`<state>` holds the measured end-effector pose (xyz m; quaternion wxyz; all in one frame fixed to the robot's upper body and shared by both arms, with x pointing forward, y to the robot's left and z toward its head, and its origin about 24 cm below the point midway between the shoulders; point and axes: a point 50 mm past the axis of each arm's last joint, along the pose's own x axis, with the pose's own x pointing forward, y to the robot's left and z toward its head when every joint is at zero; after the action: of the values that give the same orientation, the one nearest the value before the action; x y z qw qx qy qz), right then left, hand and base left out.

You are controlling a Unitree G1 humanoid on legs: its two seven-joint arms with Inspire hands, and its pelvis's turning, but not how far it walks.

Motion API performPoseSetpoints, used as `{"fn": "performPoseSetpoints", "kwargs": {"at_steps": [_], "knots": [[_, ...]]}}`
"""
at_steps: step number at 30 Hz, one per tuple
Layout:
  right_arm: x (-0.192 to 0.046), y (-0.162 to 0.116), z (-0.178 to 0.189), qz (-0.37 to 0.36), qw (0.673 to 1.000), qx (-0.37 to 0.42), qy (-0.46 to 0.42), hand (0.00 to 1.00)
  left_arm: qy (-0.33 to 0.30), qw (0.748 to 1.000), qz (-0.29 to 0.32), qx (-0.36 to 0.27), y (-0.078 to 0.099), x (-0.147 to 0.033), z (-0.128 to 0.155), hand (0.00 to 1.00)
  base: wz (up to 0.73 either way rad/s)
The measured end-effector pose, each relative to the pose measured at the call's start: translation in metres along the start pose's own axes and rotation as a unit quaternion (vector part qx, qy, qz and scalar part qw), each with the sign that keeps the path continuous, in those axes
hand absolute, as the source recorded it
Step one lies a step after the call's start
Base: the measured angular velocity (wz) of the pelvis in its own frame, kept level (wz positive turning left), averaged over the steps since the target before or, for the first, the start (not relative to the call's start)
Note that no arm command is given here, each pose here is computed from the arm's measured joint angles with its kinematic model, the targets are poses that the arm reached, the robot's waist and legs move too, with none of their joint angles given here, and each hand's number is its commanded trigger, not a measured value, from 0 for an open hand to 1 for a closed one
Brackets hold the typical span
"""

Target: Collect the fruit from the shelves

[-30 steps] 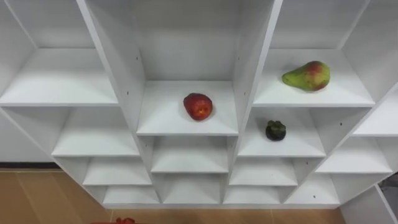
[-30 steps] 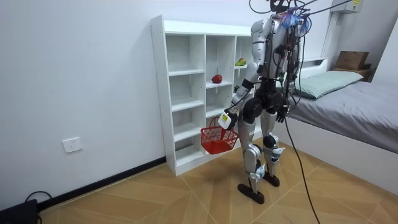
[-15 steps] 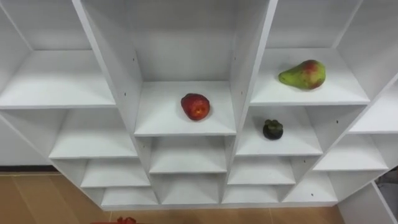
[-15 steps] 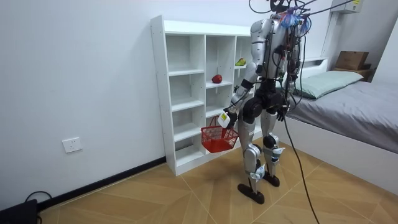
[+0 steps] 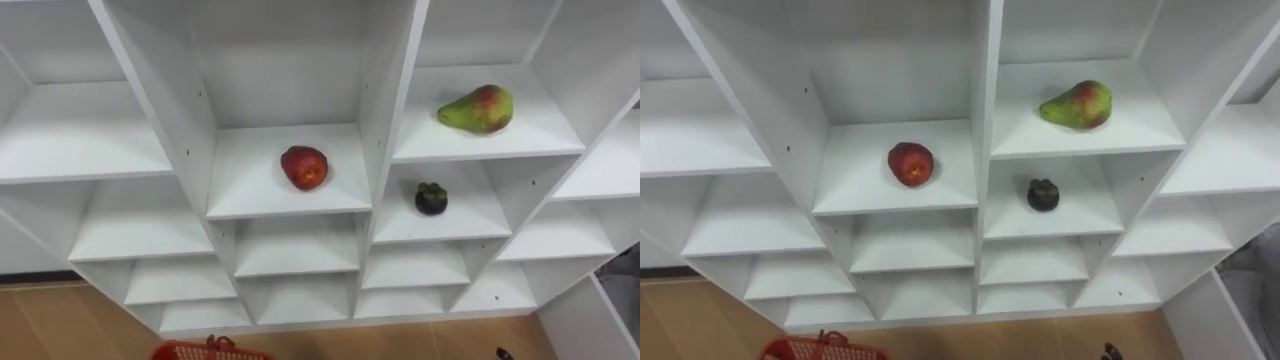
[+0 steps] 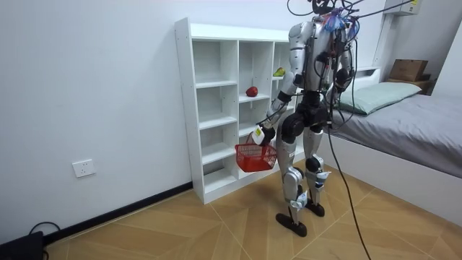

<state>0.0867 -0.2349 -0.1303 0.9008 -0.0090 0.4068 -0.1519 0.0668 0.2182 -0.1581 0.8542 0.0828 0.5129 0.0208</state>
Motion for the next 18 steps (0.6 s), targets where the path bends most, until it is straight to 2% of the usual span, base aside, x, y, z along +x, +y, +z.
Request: {"fn": "performPoseSetpoints", "kwargs": {"at_steps": [8,18], "knots": [[-0.012,0.024,0.053,0.049,0.989,0.005,-0.139,0.0,-0.023,1.0,-0.011,0.018,-0.004,0.001,0.008,1.0,-0.03],[-0.024,0.028,0.08,0.054,0.975,0.004,-0.216,0.0,-0.043,0.998,-0.026,0.023,-0.007,0.0,0.014,1.0,-0.02]]}}
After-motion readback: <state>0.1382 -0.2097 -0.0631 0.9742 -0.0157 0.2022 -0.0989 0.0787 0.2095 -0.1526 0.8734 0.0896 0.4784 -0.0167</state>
